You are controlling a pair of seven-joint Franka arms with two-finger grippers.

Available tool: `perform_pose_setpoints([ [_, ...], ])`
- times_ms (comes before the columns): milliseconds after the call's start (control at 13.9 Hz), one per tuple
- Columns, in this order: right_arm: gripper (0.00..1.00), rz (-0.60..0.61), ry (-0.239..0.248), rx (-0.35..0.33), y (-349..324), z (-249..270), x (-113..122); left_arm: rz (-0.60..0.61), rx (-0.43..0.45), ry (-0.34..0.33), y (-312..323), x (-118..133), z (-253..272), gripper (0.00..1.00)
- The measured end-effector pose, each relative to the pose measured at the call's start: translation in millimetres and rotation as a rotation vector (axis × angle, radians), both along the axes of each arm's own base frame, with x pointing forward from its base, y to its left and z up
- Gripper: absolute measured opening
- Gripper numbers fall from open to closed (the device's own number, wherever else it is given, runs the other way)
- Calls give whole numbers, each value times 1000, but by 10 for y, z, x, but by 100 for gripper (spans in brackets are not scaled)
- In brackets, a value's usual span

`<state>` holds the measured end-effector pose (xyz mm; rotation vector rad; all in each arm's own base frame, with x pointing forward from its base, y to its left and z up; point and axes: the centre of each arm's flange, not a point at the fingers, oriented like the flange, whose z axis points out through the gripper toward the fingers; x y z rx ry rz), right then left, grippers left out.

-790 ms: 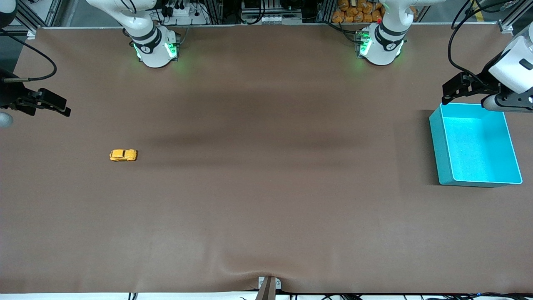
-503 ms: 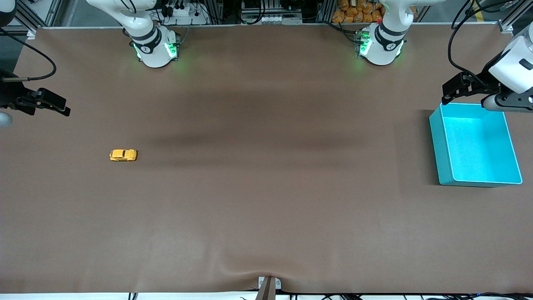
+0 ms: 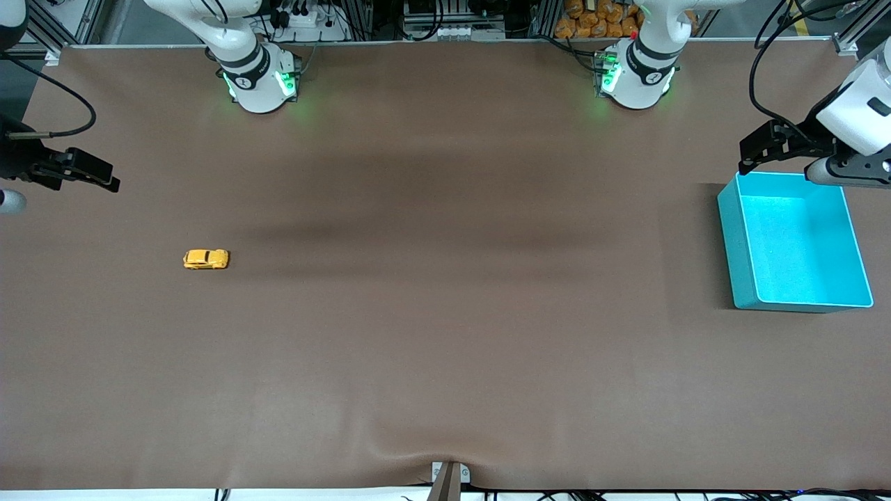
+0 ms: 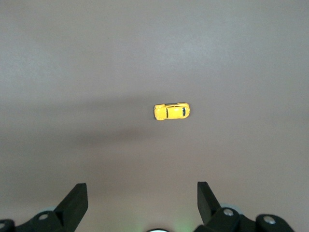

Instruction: Wind and store yellow beetle car

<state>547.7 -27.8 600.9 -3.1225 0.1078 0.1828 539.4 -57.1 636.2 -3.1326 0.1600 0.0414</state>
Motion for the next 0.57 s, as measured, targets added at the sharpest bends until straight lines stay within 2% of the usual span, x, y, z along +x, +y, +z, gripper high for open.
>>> perform_pose_setpoints([
  [431, 100, -127, 64, -21, -170, -371, 163, 0, 0, -1, 0, 1, 3, 100],
  [575, 100, -165, 94, -49, -201, -547, 230, 0, 0, -1, 0, 1, 4, 100],
])
